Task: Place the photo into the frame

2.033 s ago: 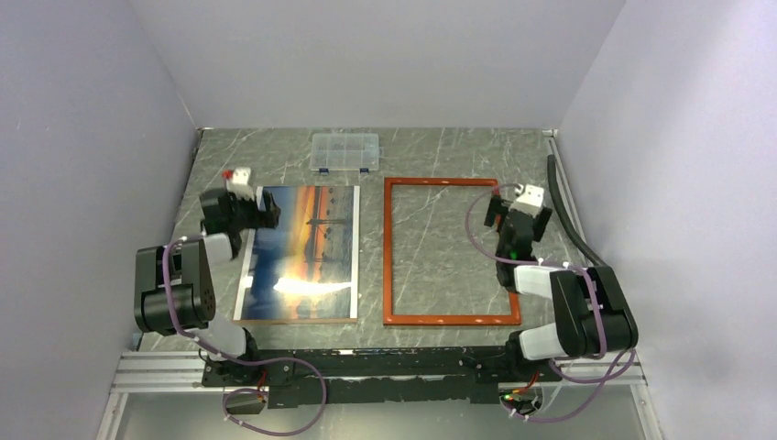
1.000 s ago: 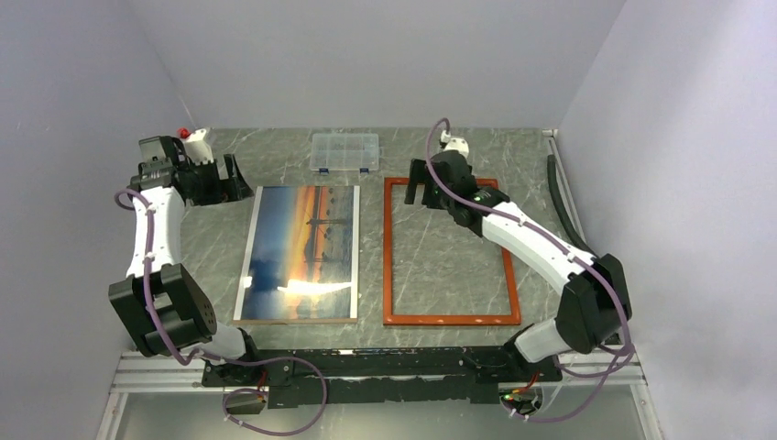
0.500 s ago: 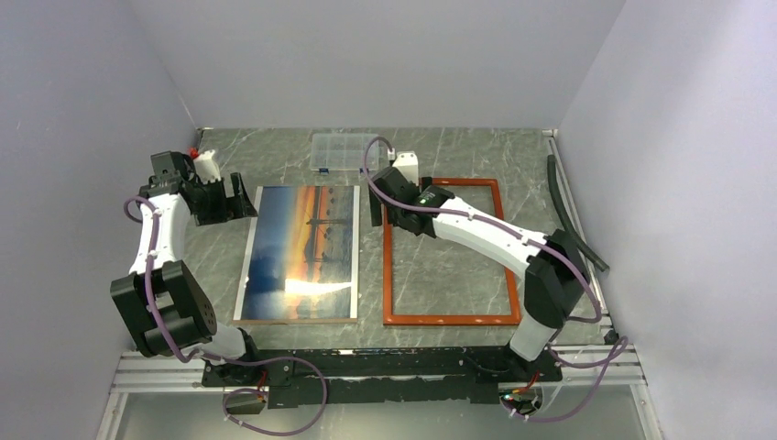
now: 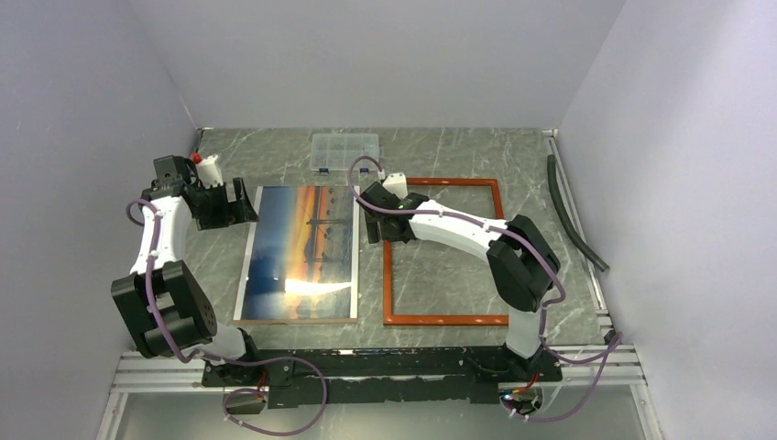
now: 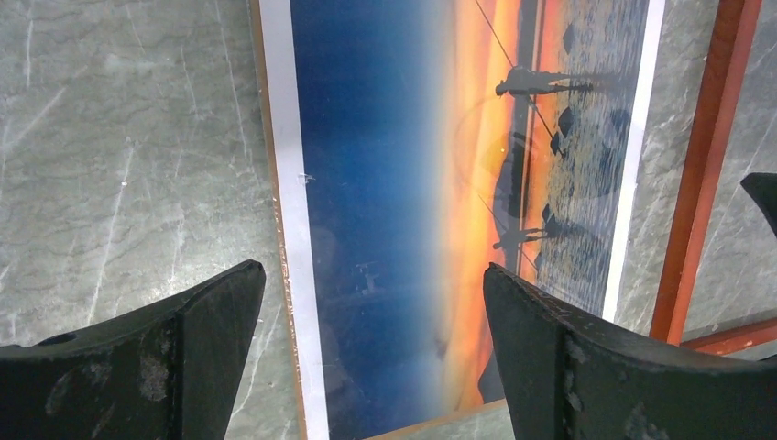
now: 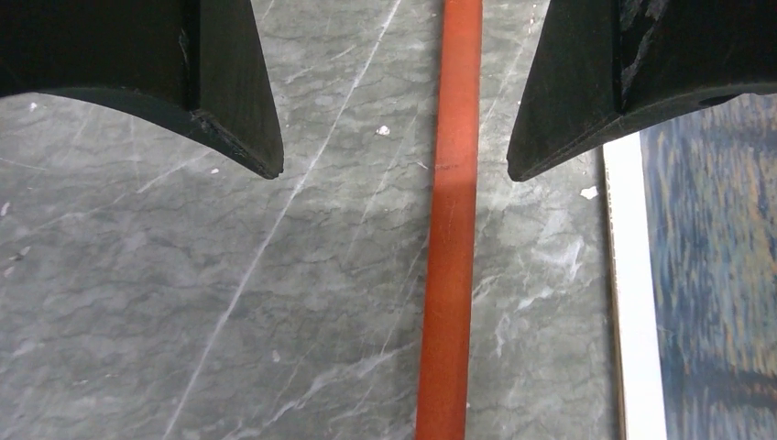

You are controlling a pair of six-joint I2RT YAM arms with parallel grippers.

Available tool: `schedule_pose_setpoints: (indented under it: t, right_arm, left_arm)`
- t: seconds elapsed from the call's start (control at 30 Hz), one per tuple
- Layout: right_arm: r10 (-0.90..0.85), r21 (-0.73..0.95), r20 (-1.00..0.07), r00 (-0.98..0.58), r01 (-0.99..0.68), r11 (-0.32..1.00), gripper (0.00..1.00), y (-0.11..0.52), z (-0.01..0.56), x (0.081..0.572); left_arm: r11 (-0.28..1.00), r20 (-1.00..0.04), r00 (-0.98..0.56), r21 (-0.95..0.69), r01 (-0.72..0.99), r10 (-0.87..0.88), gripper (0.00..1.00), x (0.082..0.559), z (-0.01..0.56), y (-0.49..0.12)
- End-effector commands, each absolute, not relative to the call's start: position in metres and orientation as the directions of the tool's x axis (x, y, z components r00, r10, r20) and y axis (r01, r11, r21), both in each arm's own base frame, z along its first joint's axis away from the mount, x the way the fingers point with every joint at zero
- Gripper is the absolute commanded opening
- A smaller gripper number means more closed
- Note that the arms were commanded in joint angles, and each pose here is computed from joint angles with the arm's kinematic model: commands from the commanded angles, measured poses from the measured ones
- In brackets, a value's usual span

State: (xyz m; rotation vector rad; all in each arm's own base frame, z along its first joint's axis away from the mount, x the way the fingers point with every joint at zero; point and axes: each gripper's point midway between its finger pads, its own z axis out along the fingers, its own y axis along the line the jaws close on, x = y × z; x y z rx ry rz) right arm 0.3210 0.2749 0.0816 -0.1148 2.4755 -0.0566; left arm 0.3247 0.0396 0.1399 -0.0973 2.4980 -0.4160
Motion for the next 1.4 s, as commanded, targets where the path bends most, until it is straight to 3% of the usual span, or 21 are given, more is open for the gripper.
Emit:
schedule_pose_setpoints:
  t: [0.0, 0.93, 1.07, 1.27, 1.37]
  right_arm:
    - [-0.066, -0.025, -0.602, -0.796, -0.064, 0.998, 0.95, 0.284, 0.071, 0.320]
    - [-0.057, 0.015, -0.543, -0.838, -0.078, 0.997, 0.76, 0.295, 0.017, 0.315]
    - [-0.045, 0.014, -0.539, -0.841, -0.063, 0.998, 0.63, 0.294, 0.010, 0.315]
    - [-0.026, 0.020, -0.527, -0.850, -0.043, 0.999, 0.30, 0.295, 0.006, 0.311]
    - [0.010, 0.065, -0.541, -0.841, -0.030, 0.997, 0.22, 0.299, 0.023, 0.310]
  left_arm:
    - [0.950, -0.568, -0.812, -0.307, 0.058, -0.134, 0.95, 0.327, 0.141, 0.039]
    - [0.937, -0.532, -0.840, -0.336, 0.092, -0.108, 0.95, 0.309, 0.138, 0.029]
    - [0.935, -0.535, -0.838, -0.340, 0.097, -0.108, 0.95, 0.310, 0.143, 0.028]
    - [0.942, -0.523, -0.848, -0.319, 0.105, -0.083, 0.95, 0.308, 0.135, 0.029]
    - [0.941, -0.514, -0.856, -0.316, 0.120, -0.064, 0.95, 0.304, 0.129, 0.025]
